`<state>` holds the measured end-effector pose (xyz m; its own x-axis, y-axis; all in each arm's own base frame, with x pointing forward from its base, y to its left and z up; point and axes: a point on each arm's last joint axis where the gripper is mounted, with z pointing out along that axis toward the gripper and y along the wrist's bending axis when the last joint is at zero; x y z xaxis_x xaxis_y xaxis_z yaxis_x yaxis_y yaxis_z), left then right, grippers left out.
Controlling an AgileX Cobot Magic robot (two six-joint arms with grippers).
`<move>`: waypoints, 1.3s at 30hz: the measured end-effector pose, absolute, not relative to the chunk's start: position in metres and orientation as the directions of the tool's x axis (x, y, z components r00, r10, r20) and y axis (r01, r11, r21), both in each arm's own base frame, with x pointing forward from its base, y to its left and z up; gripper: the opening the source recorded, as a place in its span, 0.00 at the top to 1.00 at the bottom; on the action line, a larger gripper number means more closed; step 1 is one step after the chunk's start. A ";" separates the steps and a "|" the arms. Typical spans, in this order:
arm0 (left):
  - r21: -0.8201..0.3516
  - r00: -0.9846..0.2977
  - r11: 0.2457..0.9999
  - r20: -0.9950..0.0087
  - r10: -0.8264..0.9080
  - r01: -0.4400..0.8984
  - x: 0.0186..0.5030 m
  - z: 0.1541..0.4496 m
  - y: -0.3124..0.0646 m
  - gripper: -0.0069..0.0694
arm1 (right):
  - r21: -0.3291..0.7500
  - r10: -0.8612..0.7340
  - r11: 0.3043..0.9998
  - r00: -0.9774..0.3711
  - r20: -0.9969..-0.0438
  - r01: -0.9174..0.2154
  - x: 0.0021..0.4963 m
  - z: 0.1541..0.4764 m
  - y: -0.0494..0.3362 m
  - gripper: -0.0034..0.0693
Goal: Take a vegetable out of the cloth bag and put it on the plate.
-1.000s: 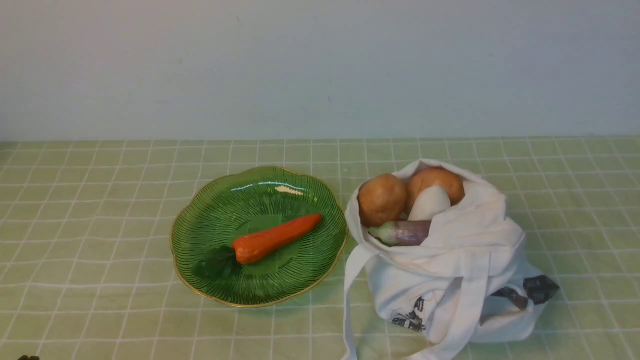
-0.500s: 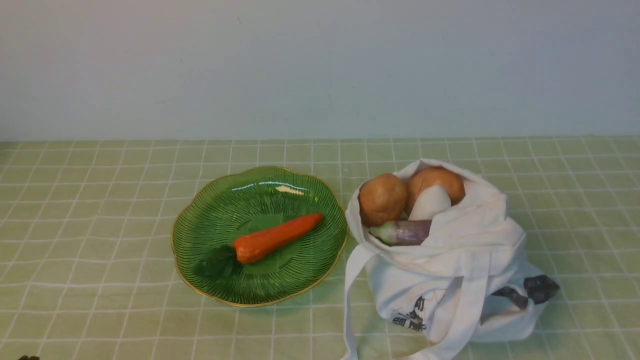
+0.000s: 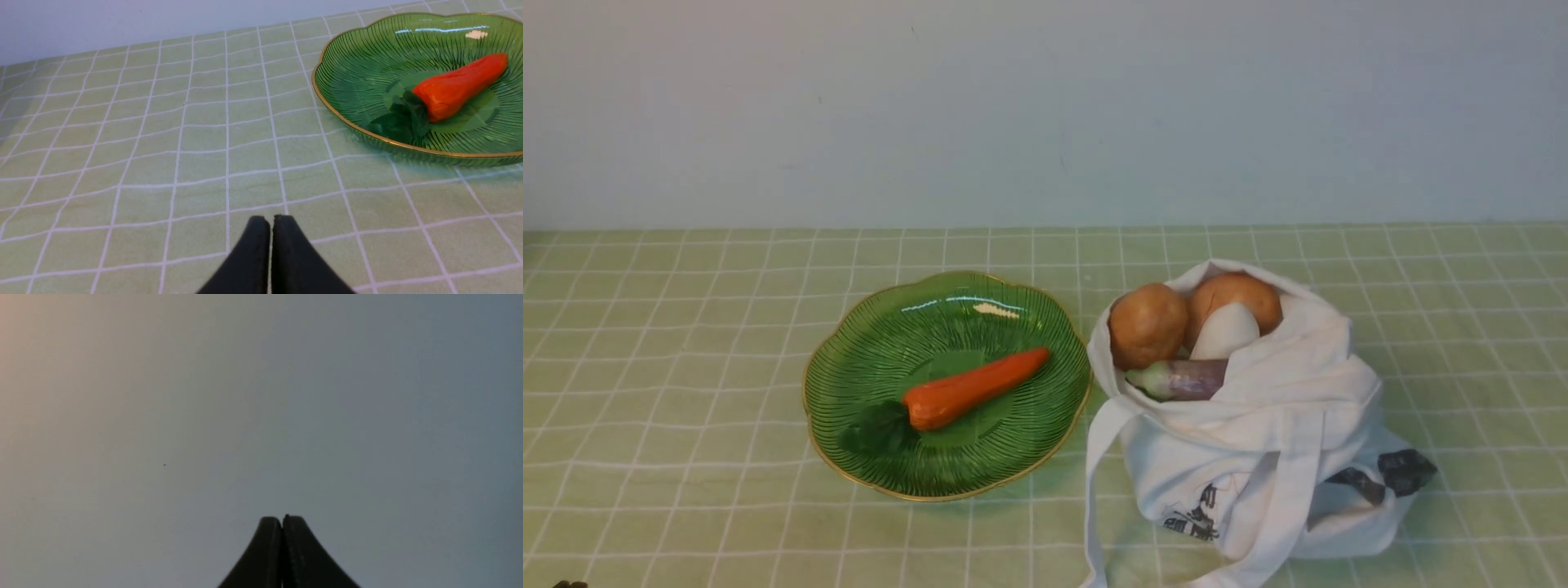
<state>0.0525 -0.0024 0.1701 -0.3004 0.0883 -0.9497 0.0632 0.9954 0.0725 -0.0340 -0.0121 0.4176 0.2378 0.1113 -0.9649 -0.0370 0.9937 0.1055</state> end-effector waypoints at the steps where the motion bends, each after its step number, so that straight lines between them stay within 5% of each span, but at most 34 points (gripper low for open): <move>1: 0.073 -0.300 0.995 -0.950 0.088 0.063 0.052 0.170 -0.002 0.92 | 0.103 0.109 0.994 0.236 -0.966 -0.036 -0.034 0.417 -0.012 0.97; 12: 0.073 -0.300 0.995 -0.950 0.088 0.063 0.052 0.170 -0.002 0.92 | -0.042 -0.044 0.999 0.103 -0.994 0.022 0.029 0.337 -0.004 0.97; 23: 0.073 -0.300 0.995 -0.950 0.088 0.063 0.052 0.170 -0.002 0.92 | -0.044 -0.037 0.998 -0.157 -0.987 0.042 0.056 0.187 -0.004 0.97; 39: 0.073 -0.300 0.995 -0.950 0.088 0.063 0.052 0.170 -0.002 0.92 | -0.017 -0.005 0.998 -0.202 -0.979 0.060 0.055 0.181 -0.005 0.97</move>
<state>0.0525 -0.0024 0.1701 -0.3004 0.0883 -0.9497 0.0632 0.9954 0.0725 0.0546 -0.0048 0.1807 -0.2019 -0.0049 -0.9794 0.0596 0.9981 -0.0172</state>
